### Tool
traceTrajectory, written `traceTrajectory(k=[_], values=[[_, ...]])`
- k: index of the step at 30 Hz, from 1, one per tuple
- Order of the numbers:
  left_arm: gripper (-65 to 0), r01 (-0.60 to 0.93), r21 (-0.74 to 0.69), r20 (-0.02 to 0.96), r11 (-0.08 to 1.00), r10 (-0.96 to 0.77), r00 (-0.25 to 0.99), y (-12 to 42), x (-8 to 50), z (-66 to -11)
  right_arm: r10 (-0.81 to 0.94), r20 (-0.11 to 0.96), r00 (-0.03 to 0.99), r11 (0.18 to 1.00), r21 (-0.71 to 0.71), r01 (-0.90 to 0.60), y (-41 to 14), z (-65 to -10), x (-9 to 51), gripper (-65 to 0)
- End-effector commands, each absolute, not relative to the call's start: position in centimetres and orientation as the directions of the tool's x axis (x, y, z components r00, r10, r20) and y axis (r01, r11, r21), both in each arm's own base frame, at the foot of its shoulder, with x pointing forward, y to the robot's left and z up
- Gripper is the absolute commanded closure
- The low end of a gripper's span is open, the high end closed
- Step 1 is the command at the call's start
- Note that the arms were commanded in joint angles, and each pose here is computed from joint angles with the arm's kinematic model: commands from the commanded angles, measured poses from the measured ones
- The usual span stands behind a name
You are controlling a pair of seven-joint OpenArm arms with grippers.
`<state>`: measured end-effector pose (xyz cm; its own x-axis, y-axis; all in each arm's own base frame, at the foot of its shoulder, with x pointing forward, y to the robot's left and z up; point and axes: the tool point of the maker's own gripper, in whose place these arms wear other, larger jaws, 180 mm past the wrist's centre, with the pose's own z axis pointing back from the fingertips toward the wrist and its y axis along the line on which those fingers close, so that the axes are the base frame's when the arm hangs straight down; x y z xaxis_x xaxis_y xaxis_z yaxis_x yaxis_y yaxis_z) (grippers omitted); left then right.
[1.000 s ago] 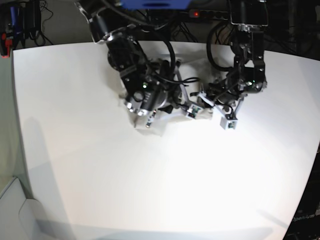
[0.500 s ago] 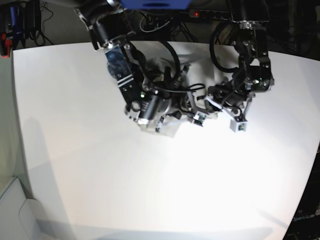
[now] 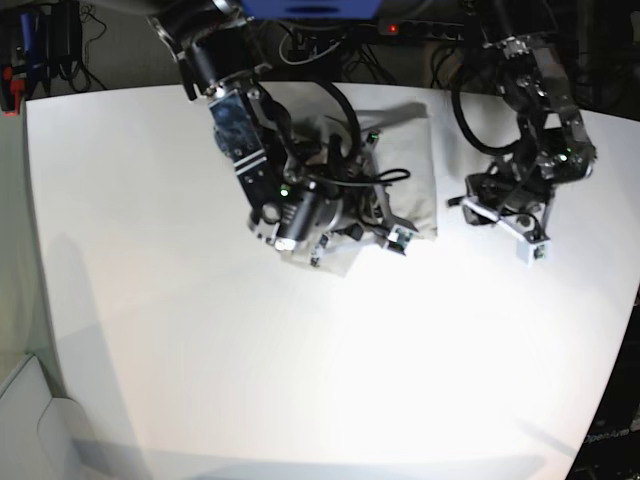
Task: Layout the t-shirt on the table in an organized manner, then fold the t-shirt properly
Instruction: 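Lift the bundle with both grippers and fold it over toward the left gripper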
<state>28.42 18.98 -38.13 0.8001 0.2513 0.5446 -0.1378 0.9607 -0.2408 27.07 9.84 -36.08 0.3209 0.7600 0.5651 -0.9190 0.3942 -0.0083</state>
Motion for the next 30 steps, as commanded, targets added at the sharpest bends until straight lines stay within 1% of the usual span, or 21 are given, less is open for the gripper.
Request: traceTrajectory(k=[1, 5, 8, 10, 13, 17, 19, 23, 30], values=[[-16.7, -0.144, -0.247, 0.555, 0.958, 0.262, 0.790, 19.3, 28.9, -37.5, 0.725, 0.619, 0.303, 0.400, -0.021, -0.916, 10.9, -34.3, 28.0, 0.0], [-12.0, -0.199, -0.163, 0.497, 0.966, 0.255, 0.830, 21.0, 27.5, -39.7, 0.724, 0.623, 0.297, 0.398, -0.025, -0.917, 11.0, -34.1, 28.2, 0.0], [-12.1, -0.215, -0.151, 0.446, 0.965, 0.261, 0.856, 20.5, 26.8, -41.5, 0.692, 0.661, 0.291, 0.380, 0.010, -0.925, 11.9, -33.1, 28.1, 0.0], [-12.1, -0.216, -0.168, 0.440, 0.962, 0.269, 0.857, 19.9, 27.3, -41.7, 0.661, 0.690, 0.294, 0.361, 0.052, -0.931, 12.6, -32.6, 27.6, 0.0], [-12.1, -0.218, -0.196, 0.419, 0.956, 0.283, 0.863, 18.8, 27.6, -42.3, 0.650, 0.700, 0.296, 0.354, 0.065, -0.933, 12.9, -32.4, 27.4, 0.0], [-12.1, -0.220, -0.213, 0.405, 0.952, 0.291, 0.867, 18.2, 27.8, -42.7, 0.599, 0.741, 0.302, 0.328, 0.117, -0.937, 14.0, -31.6, 26.9, 0.0], [-12.1, -0.219, -0.215, 0.406, 0.952, 0.291, 0.866, 18.1, 27.8, -42.7, 0.565, 0.770, 0.297, 0.326, 0.122, -0.937, 14.5, -31.0, 27.1, 0.0], [-12.1, -0.221, -0.213, 0.400, 0.952, 0.291, 0.869, 18.1, 27.6, -42.8, 0.545, 0.785, 0.294, 0.324, 0.126, -0.937, 14.7, -30.7, 27.1, 0.0], [-12.0, -0.221, -0.210, 0.399, 0.952, 0.290, 0.870, 18.2, 27.5, -42.8, 0.420, 0.850, 0.317, 0.253, 0.226, -0.941, 16.6, -28.3, 25.9, 0.0]])
